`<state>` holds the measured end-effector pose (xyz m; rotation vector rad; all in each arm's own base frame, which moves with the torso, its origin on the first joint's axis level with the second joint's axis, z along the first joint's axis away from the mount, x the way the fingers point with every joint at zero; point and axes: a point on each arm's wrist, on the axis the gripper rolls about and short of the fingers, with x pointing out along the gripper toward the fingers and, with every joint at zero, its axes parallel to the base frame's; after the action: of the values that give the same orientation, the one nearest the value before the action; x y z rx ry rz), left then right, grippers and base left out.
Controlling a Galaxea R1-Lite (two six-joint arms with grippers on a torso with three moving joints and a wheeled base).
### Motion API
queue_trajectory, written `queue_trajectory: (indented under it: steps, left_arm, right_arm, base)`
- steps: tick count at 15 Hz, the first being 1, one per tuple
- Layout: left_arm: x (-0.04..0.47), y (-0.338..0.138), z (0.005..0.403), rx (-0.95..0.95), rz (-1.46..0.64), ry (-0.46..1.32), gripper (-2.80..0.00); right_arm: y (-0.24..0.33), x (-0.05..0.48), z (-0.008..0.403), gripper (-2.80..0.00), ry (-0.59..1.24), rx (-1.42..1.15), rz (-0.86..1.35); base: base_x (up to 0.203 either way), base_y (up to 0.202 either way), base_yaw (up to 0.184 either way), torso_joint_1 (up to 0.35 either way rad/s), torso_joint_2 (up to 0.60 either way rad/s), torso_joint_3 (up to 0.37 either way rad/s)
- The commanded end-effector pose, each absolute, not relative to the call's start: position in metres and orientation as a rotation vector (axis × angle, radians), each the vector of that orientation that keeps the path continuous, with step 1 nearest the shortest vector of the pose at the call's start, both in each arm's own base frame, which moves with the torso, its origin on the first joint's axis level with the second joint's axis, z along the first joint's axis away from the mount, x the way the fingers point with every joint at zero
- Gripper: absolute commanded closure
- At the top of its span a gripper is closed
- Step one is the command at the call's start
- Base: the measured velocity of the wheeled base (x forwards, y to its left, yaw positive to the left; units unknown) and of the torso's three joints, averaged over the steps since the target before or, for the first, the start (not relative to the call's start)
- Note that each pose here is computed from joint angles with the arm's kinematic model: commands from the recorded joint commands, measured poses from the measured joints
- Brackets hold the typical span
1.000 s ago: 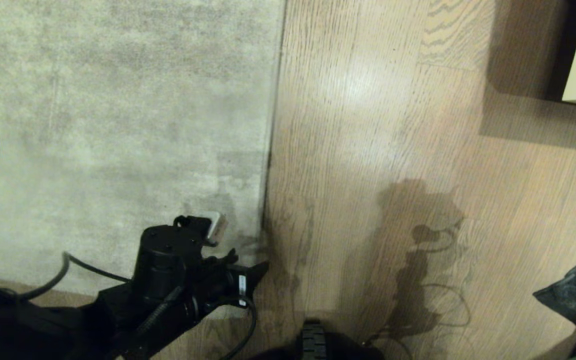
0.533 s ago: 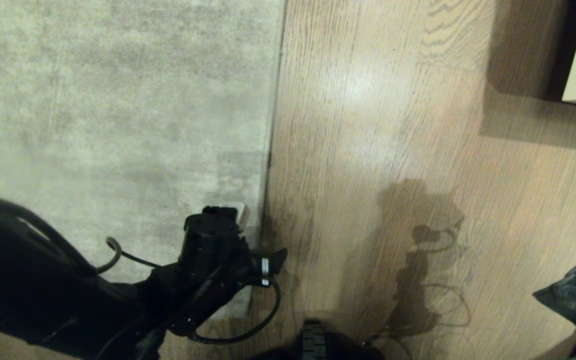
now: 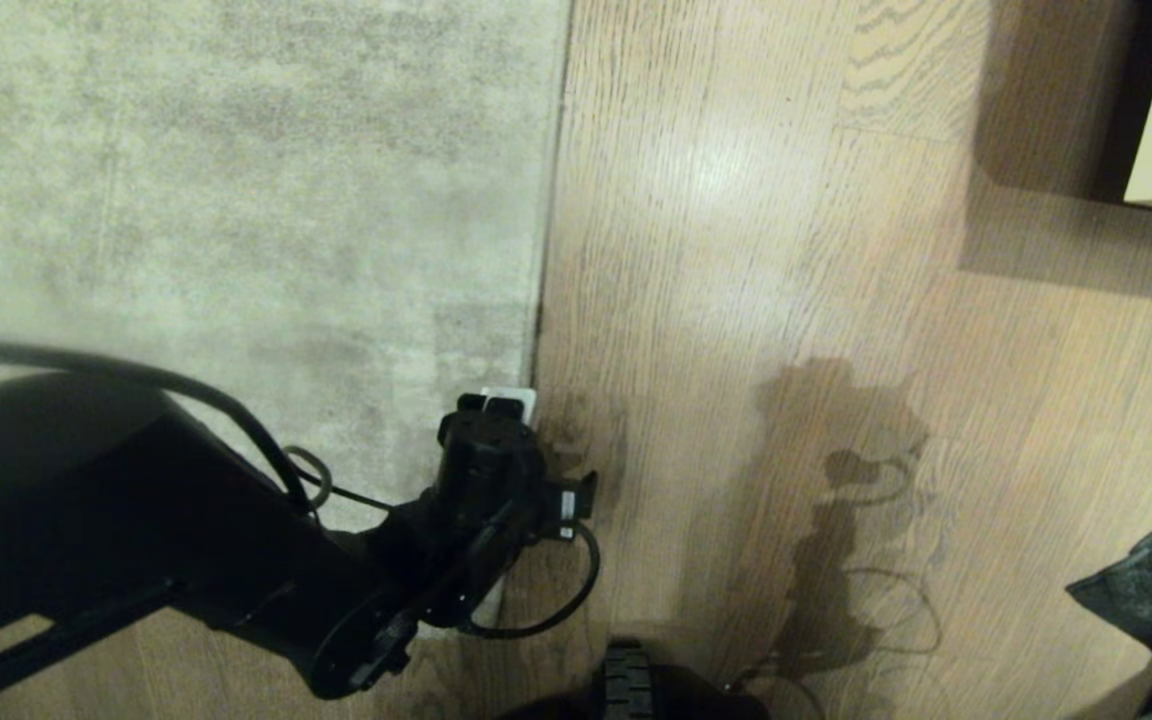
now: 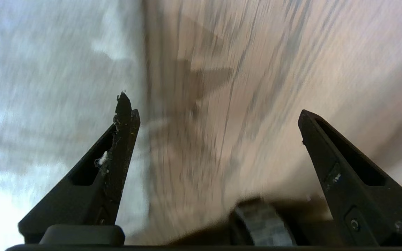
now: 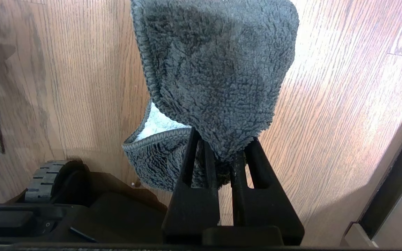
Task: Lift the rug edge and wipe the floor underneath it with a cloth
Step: Lift up the carpet
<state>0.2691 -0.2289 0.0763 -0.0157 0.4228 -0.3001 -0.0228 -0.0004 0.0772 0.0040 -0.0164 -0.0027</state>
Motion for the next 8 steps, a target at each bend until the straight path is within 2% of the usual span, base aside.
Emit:
queue_trajectory:
  steps: [1, 5, 8]
  left_arm:
    - [0.2786, -0.2415, 0.0696, 0.022, -0.296, 0.409, -2.80]
    - [0.2719, -0.2394, 0.0762, 0.115, -0.290, 0.480, -2.80]
    - [0.2701, -0.2386, 0.0754, 0.172, -0.205, 0.492, -2.80]
  right_arm:
    - [-0.0004, -0.0227, 0.0772, 0.00, -0.015, 0.004, -0.002]
    - [-0.0004, -0.0228, 0.0772, 0.00, -0.017, 0.003, -0.003]
    - [-0.0004, -0.0228, 0.0772, 0.00, -0.017, 0.003, -0.003]
  base:
    - [0.000, 0.000, 0.000, 0.000, 0.00, 0.000]
    - [0.000, 0.000, 0.000, 0.000, 0.00, 0.000]
    - [0.000, 0.000, 0.000, 0.000, 0.00, 0.000]
